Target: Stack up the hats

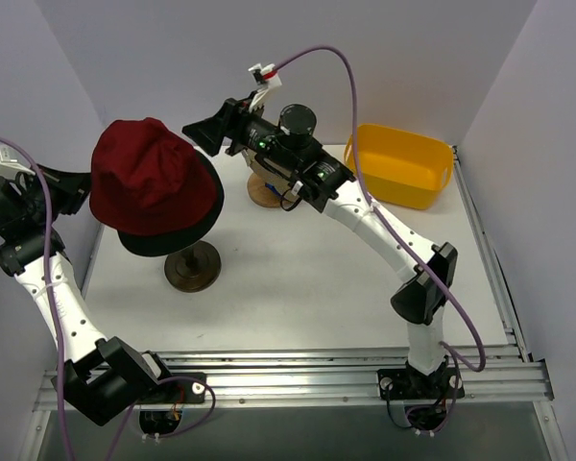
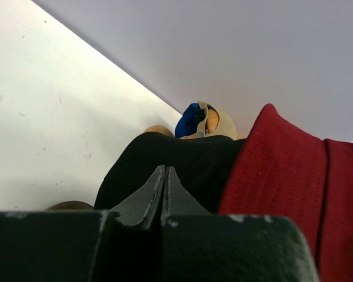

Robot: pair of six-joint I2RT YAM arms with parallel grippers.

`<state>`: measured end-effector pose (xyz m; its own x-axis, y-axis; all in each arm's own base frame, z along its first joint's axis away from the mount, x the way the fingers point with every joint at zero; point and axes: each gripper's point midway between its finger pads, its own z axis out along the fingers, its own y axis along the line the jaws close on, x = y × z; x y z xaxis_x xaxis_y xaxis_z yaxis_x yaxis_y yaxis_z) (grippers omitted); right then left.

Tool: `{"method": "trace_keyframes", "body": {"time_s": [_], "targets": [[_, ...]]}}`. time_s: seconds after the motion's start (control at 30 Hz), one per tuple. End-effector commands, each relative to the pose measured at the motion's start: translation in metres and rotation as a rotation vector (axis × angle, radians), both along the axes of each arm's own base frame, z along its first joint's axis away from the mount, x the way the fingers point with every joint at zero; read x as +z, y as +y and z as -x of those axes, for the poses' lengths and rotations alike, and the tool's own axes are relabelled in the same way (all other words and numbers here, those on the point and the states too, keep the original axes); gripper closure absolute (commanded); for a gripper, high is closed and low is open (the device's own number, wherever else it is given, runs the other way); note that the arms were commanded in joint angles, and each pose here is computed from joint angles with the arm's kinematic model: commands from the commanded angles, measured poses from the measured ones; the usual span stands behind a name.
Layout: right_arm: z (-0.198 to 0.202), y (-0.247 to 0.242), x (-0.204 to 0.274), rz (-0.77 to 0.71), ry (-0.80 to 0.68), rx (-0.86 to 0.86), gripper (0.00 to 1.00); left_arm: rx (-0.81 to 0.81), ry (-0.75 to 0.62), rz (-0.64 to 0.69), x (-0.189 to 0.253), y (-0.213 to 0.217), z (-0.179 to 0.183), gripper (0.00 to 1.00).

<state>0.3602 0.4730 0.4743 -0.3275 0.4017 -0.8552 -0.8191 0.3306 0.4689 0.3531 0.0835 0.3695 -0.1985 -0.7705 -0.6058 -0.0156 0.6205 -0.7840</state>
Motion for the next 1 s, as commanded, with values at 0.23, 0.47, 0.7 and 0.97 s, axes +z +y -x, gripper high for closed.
{"method": "trace_keyframes", "body": {"time_s": [0.23, 0.47, 0.7, 0.97], "targets": [[0.015, -0.058, 0.006, -0.133, 0.074, -0.035, 0.35, 0.051, 0.029, -0.091, -0.003, 0.005, 0.003, 0.98], [0.017, -0.055, -0.02, -0.127, 0.135, -0.031, 0.39, 0.036, 0.041, -0.117, -0.013, 0.0, 0.004, 0.98], [0.025, -0.07, -0.047, -0.118, 0.156, -0.06, 0.39, 0.011, -0.029, -0.001, 0.02, -0.002, 0.013, 0.65], [0.03, -0.072, -0.064, -0.101, 0.158, -0.02, 0.39, 0.096, -0.056, 0.019, 0.032, 0.013, 0.027, 0.52]]}}
